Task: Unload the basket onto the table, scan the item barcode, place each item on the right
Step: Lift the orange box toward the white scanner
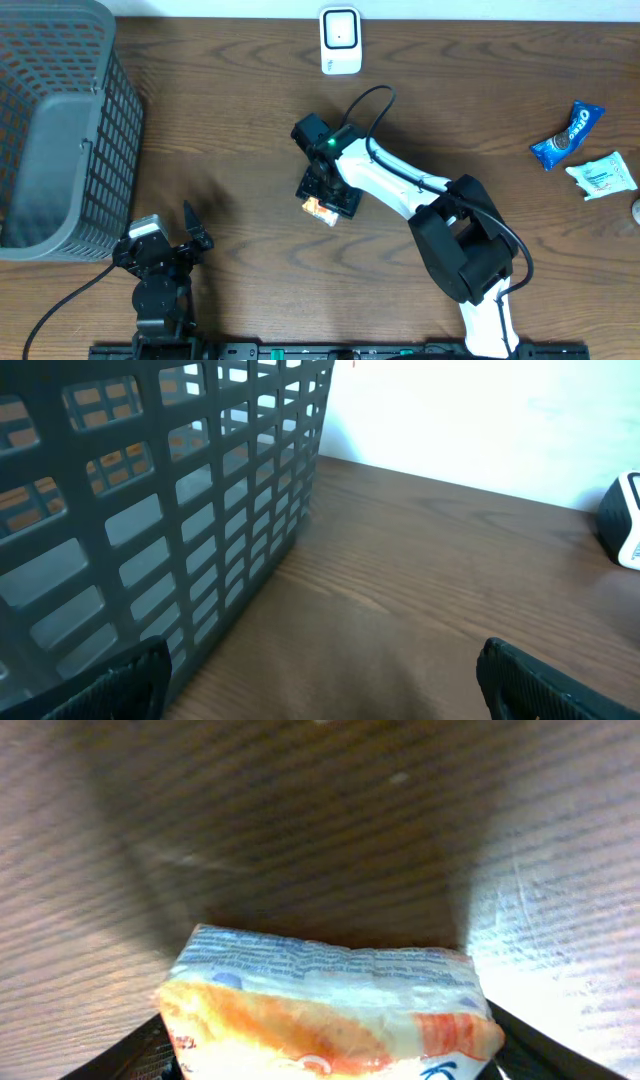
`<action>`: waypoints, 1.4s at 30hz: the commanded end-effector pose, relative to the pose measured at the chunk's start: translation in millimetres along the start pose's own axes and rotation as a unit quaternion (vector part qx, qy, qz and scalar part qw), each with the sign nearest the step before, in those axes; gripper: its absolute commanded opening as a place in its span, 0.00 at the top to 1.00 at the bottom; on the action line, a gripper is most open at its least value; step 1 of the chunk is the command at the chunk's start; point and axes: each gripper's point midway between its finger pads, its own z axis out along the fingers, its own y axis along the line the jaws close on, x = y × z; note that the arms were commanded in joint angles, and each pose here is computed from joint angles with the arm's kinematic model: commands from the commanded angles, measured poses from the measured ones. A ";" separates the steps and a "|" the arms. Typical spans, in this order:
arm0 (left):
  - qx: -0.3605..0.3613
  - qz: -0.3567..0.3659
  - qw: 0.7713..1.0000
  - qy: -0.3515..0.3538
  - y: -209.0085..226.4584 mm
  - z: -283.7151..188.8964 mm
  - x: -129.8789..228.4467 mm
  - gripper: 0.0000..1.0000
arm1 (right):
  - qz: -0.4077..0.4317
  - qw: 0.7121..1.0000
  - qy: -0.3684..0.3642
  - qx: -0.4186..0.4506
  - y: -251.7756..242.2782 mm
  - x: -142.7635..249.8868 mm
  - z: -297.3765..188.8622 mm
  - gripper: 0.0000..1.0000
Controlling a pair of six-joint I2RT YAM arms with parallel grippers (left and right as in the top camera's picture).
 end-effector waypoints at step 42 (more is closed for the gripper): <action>-0.005 0.009 1.000 0.017 2.0 2.5 15.5 0.02 | -0.233 0.972 0.028 -0.013 4.1 -16.6 -159.8 0.52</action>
